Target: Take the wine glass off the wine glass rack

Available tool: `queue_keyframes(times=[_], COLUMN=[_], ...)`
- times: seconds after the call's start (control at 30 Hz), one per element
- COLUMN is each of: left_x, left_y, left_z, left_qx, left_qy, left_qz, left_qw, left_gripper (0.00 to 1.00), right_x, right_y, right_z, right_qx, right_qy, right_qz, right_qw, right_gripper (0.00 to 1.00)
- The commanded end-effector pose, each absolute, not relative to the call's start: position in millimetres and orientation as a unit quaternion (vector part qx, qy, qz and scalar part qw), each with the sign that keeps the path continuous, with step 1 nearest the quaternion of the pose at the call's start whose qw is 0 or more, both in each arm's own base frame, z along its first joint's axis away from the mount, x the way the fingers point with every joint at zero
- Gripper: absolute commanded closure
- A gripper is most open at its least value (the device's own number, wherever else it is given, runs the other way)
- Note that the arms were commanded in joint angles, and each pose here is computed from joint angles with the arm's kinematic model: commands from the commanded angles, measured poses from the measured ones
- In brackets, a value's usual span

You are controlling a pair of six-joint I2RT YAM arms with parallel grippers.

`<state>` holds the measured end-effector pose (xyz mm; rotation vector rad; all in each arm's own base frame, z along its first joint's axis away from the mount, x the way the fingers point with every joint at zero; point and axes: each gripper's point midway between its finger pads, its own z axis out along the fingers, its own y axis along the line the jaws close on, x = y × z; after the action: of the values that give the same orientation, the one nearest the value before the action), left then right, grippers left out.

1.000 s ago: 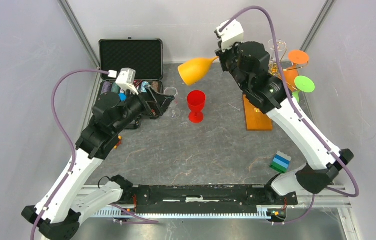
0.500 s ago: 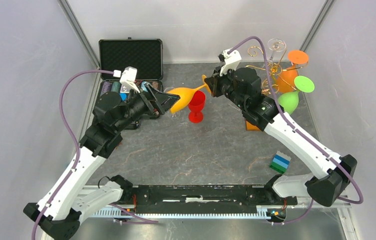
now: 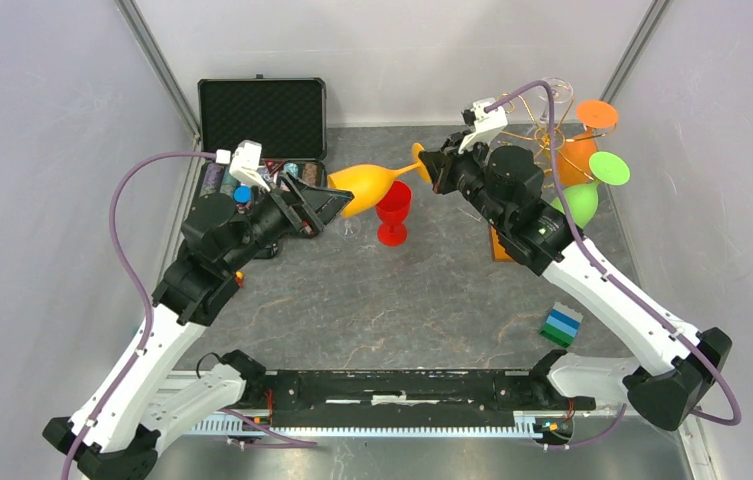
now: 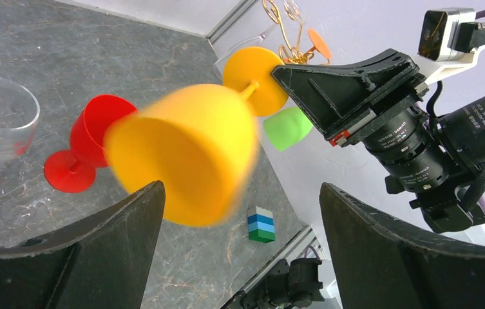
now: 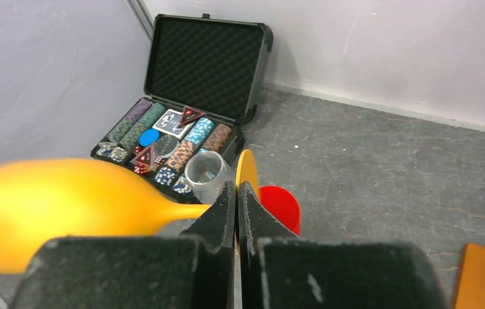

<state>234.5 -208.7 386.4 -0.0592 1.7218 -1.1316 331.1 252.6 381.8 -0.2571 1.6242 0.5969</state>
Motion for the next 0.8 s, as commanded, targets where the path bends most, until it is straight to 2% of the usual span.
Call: queue_keyframes(times=[0.0,0.13,0.3,0.43,0.53,0.7,0.77], left_x=[237.1,238.4,240.7,243.2,244.8,246.7,247.5], left_y=[-202.2,-209.9,-217.8,-222.0,-224.3,-223.4,-222.3], left_z=[381.0,380.8,386.9,382.4,379.3,377.7,376.5], left_qx=[-0.049,-0.041,-0.025,-0.024,-0.024,-0.026,-0.025], left_qy=[0.720,0.721,0.715,0.720,0.723,0.727,0.728], left_qz=[-0.464,-0.474,-0.486,-0.488,-0.488,-0.482,-0.477], left_qw=[0.514,0.504,0.502,0.494,0.487,0.489,0.491], left_gripper=[0.07,0.11,0.22,0.41,0.62,0.90,0.98], right_x=[328.0,324.1,321.9,323.4,324.5,326.8,326.5], right_y=[243.9,247.6,259.1,264.5,267.0,267.8,268.3], right_z=[415.7,419.8,409.1,394.9,386.1,379.6,376.7], right_qx=[-0.068,-0.073,-0.084,-0.084,-0.082,-0.077,-0.075], right_qy=[0.672,0.665,0.672,0.682,0.688,0.693,0.695], right_qz=[0.292,0.309,0.330,0.337,0.339,0.337,0.339], right_qw=[0.677,0.676,0.658,0.644,0.637,0.633,0.629], right_gripper=[1.00,1.00,1.00,1.00,1.00,1.00,1.00])
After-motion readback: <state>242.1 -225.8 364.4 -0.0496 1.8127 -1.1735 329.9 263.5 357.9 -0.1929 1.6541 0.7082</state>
